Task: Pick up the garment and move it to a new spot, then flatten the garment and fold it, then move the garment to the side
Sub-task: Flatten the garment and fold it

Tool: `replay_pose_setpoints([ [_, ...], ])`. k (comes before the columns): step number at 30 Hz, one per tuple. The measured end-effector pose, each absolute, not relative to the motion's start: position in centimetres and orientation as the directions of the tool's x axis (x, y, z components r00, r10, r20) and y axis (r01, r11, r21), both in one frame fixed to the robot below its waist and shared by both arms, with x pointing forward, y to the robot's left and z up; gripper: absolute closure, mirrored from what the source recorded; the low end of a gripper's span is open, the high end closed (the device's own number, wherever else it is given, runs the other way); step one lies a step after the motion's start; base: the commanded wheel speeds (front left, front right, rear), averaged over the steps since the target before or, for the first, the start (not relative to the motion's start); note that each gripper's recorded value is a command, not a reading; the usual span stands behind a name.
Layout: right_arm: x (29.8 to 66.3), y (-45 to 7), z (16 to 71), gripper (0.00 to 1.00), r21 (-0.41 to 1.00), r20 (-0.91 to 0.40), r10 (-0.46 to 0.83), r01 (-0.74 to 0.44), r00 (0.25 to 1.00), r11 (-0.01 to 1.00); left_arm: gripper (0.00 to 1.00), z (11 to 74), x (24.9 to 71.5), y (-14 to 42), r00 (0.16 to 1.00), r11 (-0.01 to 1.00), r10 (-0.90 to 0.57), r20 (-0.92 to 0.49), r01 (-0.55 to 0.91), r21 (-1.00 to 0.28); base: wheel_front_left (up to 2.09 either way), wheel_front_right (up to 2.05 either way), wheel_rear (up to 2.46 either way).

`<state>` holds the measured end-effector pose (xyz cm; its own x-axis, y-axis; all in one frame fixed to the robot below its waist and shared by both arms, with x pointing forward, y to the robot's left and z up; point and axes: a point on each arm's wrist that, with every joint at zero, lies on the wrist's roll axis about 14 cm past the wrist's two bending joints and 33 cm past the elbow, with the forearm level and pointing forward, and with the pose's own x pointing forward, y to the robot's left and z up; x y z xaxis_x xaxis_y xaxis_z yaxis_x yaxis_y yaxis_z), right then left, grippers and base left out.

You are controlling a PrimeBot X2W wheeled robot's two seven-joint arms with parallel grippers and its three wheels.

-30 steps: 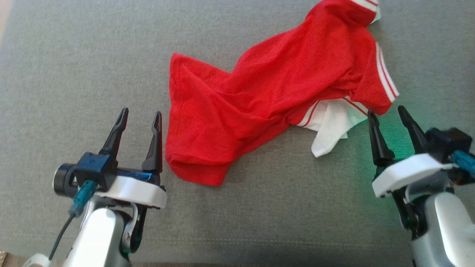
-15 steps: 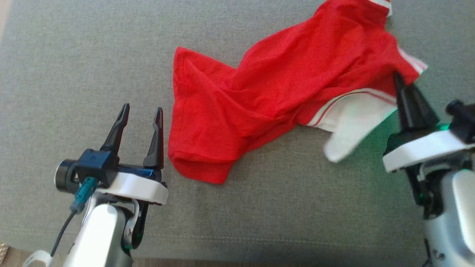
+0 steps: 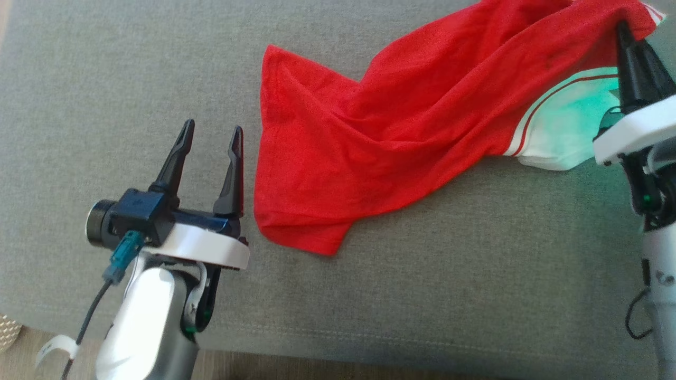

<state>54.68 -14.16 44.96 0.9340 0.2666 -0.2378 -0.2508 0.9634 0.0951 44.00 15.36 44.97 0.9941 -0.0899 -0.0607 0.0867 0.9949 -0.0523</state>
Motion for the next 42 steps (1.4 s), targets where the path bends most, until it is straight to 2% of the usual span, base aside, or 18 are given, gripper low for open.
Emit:
replay_pose_setpoints([
  [1,54.9,-14.0,44.3,0.96,0.107,-0.248,0.269,-0.250,0.931,0.962,0.00,44.9,44.1,15.4,0.994,0.995,-0.087,-0.062,0.084,-0.052,0.00,0.00,0.00],
  [2,55.1,-13.8,43.8,0.34,0.111,-0.257,0.271,-0.251,0.928,0.962,0.00,44.9,44.2,15.5,0.995,0.995,-0.085,-0.061,0.082,-0.051,0.00,0.00,0.00],
  [3,55.3,-13.7,43.6,0.00,0.113,-0.255,0.272,-0.251,0.928,0.961,0.00,44.9,44.3,15.6,0.995,0.995,-0.083,-0.060,0.080,-0.051,0.00,0.00,0.00],
  [12,54.4,-13.7,45.4,0.00,0.101,-0.157,0.269,-0.255,0.950,0.962,0.00,45.4,44.4,14.9,0.993,0.994,-0.104,-0.047,0.101,-0.049,0.00,0.00,0.00],
  [23,47.0,-14.1,49.0,0.00,0.084,-0.065,0.237,-0.232,0.969,0.969,0.00,46.4,42.8,14.2,0.992,0.991,-0.124,-0.031,0.122,-0.049,0.00,0.00,0.00],
  [33,40.5,-14.5,48.8,0.00,0.111,-0.126,0.201,-0.187,0.971,0.976,0.00,46.5,39.6,14.5,0.991,0.993,-0.116,-0.060,0.114,-0.035,0.00,0.00,0.00],
  [42,39.6,-14.6,49.4,0.00,0.115,-0.124,0.189,-0.176,0.974,0.978,0.00,46.2,38.6,14.2,0.988,0.992,-0.128,-0.081,0.125,-0.032,0.00,0.00,0.00],
])
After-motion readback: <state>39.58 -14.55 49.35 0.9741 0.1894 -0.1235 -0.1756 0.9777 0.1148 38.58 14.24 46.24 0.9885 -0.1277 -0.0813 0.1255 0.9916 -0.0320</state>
